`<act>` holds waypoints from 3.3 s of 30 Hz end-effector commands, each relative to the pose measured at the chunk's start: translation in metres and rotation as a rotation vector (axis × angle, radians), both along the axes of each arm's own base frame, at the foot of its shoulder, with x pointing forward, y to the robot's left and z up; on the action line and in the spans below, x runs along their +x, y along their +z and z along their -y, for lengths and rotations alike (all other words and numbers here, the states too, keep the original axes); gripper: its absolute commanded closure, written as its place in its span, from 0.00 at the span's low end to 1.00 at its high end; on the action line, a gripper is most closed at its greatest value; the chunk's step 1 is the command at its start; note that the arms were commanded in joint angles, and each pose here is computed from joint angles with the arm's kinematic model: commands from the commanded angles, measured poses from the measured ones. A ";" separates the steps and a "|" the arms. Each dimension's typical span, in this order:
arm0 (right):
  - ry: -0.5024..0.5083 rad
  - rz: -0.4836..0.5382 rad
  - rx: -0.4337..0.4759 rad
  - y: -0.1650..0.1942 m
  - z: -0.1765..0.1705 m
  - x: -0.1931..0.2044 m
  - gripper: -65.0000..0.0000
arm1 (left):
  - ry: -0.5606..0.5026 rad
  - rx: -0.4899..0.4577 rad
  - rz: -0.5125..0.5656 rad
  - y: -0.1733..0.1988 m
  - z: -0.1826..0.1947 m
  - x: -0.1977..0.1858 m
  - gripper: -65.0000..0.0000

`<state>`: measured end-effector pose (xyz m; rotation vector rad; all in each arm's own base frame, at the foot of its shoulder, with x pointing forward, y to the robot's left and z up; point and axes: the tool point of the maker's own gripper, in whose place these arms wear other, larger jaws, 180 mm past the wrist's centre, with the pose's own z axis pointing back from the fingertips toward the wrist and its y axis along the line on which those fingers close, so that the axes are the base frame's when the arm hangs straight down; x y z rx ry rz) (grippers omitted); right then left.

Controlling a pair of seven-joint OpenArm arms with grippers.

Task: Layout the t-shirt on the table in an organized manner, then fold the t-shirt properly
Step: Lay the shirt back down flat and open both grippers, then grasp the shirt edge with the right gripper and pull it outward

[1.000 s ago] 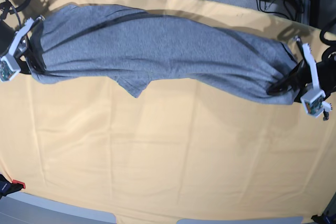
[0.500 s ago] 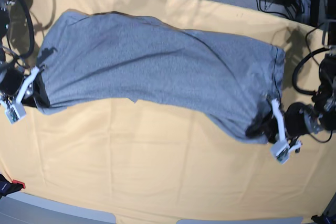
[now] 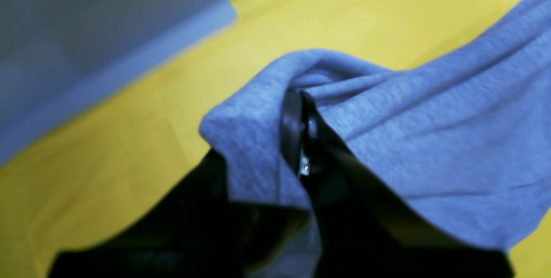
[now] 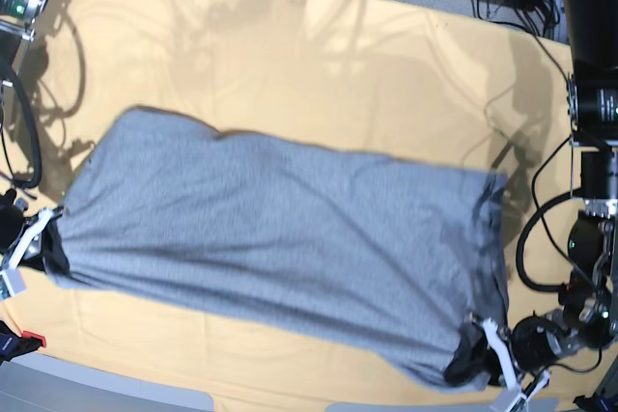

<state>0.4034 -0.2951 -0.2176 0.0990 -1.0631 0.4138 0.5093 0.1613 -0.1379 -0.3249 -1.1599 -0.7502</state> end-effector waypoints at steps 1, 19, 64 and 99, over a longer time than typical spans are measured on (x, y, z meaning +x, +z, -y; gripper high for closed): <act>-0.006 0.079 -0.008 0.029 0.007 0.008 1.00 | 0.003 -0.024 0.090 0.038 -0.002 0.008 1.00; -0.123 0.207 -0.090 0.058 0.036 0.022 0.27 | 0.108 -0.041 0.104 0.054 -0.014 0.025 0.26; 0.369 -0.271 -0.367 -0.146 -0.119 -0.124 0.43 | -0.201 0.124 -0.482 -0.089 -0.009 -0.119 0.48; 0.349 0.058 -0.458 -0.043 -0.115 -0.019 1.00 | -0.185 0.136 -0.485 -0.088 -0.017 -0.120 0.48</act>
